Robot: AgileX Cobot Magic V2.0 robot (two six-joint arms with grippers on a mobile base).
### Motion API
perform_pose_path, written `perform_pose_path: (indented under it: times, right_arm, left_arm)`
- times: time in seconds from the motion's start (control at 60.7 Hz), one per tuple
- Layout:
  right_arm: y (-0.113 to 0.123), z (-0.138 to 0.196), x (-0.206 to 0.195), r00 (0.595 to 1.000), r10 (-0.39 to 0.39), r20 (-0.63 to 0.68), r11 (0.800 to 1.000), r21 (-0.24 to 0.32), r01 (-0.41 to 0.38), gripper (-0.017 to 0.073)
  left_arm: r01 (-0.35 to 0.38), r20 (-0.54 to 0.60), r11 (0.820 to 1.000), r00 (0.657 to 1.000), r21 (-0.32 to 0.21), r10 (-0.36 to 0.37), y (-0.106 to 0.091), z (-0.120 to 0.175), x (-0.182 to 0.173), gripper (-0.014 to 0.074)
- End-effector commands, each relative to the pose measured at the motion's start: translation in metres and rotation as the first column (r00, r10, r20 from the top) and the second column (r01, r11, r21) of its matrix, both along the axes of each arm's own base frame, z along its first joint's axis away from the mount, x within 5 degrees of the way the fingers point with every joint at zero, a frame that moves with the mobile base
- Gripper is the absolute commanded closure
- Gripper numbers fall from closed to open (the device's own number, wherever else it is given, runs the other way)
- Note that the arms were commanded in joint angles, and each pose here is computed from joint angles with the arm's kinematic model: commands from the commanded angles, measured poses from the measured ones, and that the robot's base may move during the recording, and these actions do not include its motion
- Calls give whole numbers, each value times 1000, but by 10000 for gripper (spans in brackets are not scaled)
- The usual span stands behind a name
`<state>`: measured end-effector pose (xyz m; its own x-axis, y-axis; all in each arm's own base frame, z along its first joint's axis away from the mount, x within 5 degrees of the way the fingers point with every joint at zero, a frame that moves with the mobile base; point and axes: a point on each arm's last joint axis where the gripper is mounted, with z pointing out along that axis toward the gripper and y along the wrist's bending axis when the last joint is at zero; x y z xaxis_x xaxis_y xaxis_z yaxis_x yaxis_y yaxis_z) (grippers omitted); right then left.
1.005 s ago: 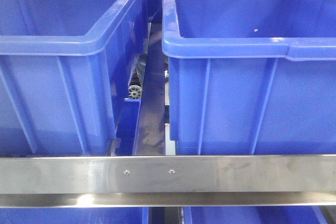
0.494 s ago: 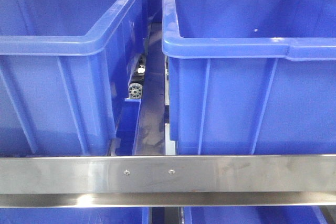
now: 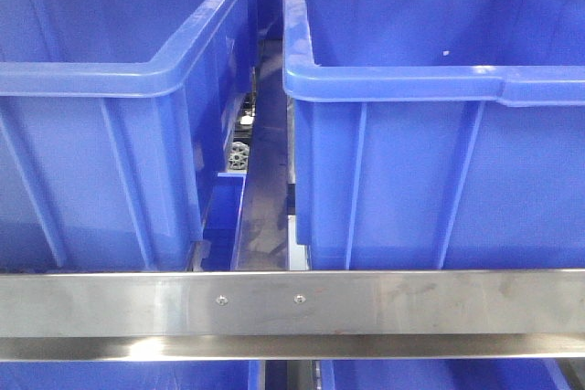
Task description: Sort and place red and blue blocks on shelf
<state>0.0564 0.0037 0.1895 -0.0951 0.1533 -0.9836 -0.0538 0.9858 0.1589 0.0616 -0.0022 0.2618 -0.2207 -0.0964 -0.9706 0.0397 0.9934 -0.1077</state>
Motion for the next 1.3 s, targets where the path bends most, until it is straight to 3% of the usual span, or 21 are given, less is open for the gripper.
perform_pose_path:
  times: [0.0,0.198,0.428,1.285]
  right_arm:
    - [0,16,-2,992,1,129,1000,-9,0,512]
    - [0,16,-2,992,1,129,1000,-9,0,512]
    - [0,16,-2,992,1,129,1000,-9,0,512]
    - [0,16,-2,992,1,129,1000,-9,0,512]
  left_arm:
    - [19,141,999,990,-41,-13,-2,2,-3,468]
    - [47,212,995,977,-92,-27,-4,-35,-6,468]
    - [63,258,992,966,-109,-33,-5,-66,-6,468]
    - [60,245,993,969,-101,-34,-4,-67,-5,468]
